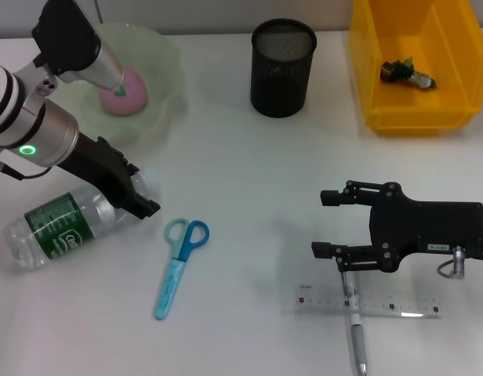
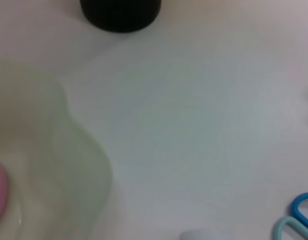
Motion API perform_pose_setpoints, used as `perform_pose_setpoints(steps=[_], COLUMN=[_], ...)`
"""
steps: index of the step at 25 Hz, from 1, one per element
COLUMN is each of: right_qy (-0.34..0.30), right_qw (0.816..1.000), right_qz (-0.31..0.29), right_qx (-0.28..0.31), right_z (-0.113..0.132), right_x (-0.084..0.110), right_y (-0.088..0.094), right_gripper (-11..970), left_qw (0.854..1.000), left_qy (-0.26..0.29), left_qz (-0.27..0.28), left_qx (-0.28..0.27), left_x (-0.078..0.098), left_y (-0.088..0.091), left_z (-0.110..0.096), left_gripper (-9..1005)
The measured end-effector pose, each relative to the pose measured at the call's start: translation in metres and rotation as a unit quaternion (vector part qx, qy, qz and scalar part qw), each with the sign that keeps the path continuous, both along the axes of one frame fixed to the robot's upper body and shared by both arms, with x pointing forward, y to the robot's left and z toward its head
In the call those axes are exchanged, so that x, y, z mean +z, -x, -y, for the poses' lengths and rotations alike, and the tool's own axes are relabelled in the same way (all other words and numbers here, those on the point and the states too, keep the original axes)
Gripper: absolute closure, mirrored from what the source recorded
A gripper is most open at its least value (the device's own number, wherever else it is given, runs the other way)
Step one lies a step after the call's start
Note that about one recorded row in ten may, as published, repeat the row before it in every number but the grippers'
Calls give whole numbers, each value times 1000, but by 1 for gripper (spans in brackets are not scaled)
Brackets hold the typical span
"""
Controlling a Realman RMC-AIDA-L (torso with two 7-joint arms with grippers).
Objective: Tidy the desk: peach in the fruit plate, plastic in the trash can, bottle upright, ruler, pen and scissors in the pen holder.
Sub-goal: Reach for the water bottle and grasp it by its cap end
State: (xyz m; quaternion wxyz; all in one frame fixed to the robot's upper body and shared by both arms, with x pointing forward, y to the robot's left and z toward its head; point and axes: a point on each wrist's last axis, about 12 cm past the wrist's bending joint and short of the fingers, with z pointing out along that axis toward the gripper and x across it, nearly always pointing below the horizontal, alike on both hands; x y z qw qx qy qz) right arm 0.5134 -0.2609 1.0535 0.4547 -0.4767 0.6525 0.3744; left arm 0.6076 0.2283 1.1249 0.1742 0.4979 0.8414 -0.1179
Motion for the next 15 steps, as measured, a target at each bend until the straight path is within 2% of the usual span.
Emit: perform_pose_setpoints(steps=[15], right_qy=[0], right_qw=[1000], right_qz=[1], right_qx=[2], right_z=[-1], right_x=[1], right_y=[-1], right_gripper=[169], left_qw=[1000], left_qy=[-5], left_qz=[7], left_qx=[-10], left_x=[-2], left_y=[-1], left_z=[0], left_gripper=[330])
